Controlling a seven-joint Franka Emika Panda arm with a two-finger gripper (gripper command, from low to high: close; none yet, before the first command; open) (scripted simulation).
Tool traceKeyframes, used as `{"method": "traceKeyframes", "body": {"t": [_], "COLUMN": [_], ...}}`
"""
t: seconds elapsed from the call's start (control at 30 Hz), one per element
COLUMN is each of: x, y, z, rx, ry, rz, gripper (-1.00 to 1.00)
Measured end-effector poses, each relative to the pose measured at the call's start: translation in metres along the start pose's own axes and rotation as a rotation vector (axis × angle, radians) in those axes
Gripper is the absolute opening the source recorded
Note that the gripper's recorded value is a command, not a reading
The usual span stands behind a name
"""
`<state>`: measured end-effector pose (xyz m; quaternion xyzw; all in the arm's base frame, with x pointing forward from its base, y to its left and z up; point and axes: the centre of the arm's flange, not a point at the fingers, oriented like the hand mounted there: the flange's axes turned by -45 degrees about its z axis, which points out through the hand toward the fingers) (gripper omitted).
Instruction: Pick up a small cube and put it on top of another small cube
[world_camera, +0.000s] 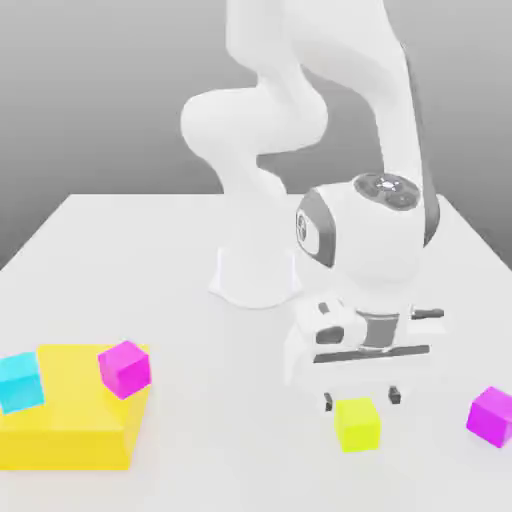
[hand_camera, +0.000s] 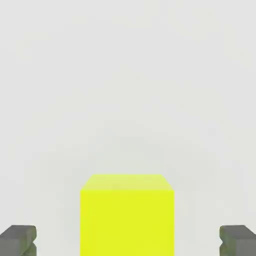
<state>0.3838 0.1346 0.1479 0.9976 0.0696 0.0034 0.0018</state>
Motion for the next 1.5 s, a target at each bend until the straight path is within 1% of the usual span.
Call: {"method": "traceKeyframes", "body": {"t": [0.07,0.1,0.33,0.63,0.77,0.9,1.0,1.13,1.2,1.4,1.43,1.5], "x": [-0.002,-0.003,-0.003,-0.002,0.010,0.004,-0.012,-0.052,-0.064,-0.069,-0.069,-0.069], "y": [0.000,0.000,0.000,0.002,0.077,0.147,0.200,0.276,0.293,0.298,0.299,0.299], "z": [0.016,0.021,0.020,-0.041,-0.077,-0.112,-0.134,-0.158,-0.154,-0.105,-0.100,-0.100], "rx": [0.002,0.003,0.003,0.004,0.024,0.033,0.029,0.013,0.014,0.010,0.007,0.007], "ry": [-0.004,-0.005,-0.004,-0.005,-0.007,-0.006,-0.005,-0.005,-0.008,-0.008,-0.008,-0.008], "rz": [0.002,0.003,0.002,0.006,0.138,0.239,0.317,0.451,0.485,0.497,0.499,0.499], "gripper": [0.00,-1.00,-1.00,-1.00,-1.00,-1.00,-1.00,-1.00,-1.00,-1.00,1.00,1.00]}}
